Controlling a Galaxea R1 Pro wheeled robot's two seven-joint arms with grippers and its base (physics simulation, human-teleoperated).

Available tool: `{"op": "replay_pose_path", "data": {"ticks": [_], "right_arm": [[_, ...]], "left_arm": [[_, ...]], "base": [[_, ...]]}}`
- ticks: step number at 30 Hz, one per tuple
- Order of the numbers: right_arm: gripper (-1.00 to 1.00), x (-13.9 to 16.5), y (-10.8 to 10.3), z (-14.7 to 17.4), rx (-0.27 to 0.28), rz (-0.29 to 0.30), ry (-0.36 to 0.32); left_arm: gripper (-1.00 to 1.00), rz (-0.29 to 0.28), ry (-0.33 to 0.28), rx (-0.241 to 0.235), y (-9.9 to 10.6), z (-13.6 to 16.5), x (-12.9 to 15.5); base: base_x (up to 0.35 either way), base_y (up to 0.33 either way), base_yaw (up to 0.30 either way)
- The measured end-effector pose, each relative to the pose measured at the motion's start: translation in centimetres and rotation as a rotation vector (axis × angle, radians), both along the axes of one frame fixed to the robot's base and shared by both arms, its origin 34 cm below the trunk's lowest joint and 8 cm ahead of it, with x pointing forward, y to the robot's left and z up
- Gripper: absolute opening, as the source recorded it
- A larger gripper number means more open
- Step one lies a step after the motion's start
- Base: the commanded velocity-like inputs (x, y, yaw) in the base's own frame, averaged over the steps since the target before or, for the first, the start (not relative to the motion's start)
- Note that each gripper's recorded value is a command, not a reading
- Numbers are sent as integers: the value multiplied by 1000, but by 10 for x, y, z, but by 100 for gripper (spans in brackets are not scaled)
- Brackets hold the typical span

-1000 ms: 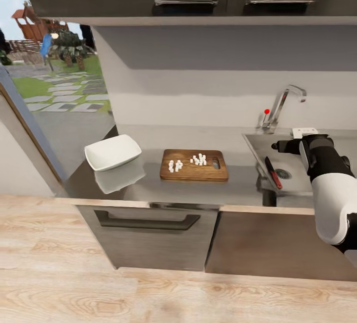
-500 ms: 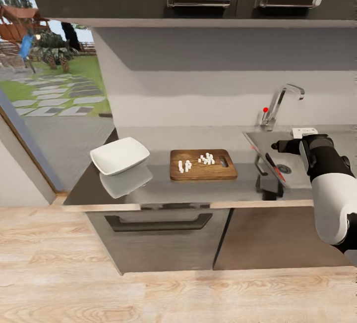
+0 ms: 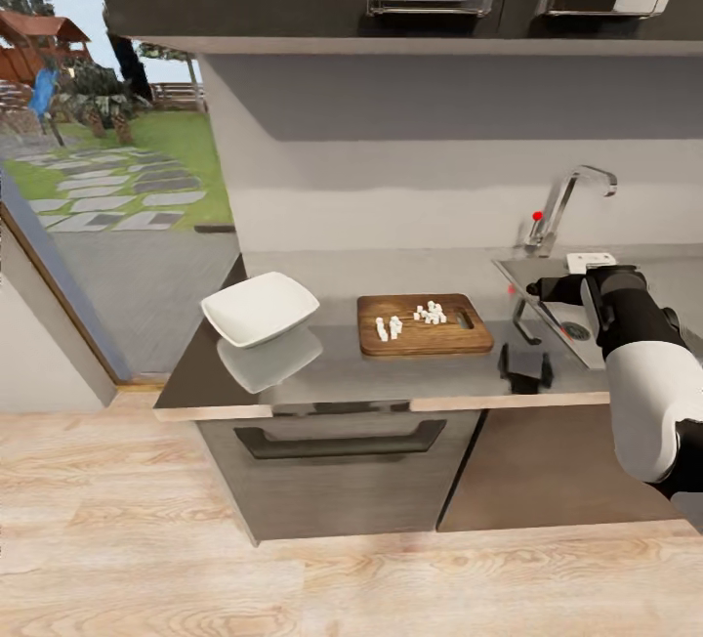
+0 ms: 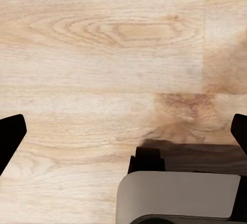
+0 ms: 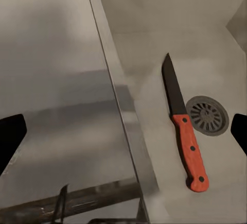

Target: In the kitchen, take the Vidalia onion out of the sink, dice it on the chopping board with the paring knife, put the diced onion into the bowl on the countertop, then place both the paring knife and the chopping board into the sink.

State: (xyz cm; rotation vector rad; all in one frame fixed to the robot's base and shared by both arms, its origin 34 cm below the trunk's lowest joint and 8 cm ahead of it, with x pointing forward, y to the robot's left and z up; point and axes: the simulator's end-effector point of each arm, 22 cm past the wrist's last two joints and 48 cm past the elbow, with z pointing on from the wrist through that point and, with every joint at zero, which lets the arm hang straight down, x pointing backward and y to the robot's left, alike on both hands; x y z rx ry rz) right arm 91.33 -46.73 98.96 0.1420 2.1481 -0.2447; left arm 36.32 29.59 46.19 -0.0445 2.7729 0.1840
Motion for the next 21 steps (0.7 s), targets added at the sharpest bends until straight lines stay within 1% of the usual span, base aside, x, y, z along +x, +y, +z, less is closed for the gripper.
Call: {"op": "replay_pose_path", "data": {"ticks": [3,13,21], "right_arm": [[100,0,1,0,1,1,1],[100,1,3,0,2,4,0],[100,1,3,0,2,5,-1]], "left_arm": [[100,0,0,0,0,0,0],[100,0,0,0,0,0,0],[100,0,0,0,0,0,0]], "base": [[0,75,0],[0,4,5],[0,0,187]]}}
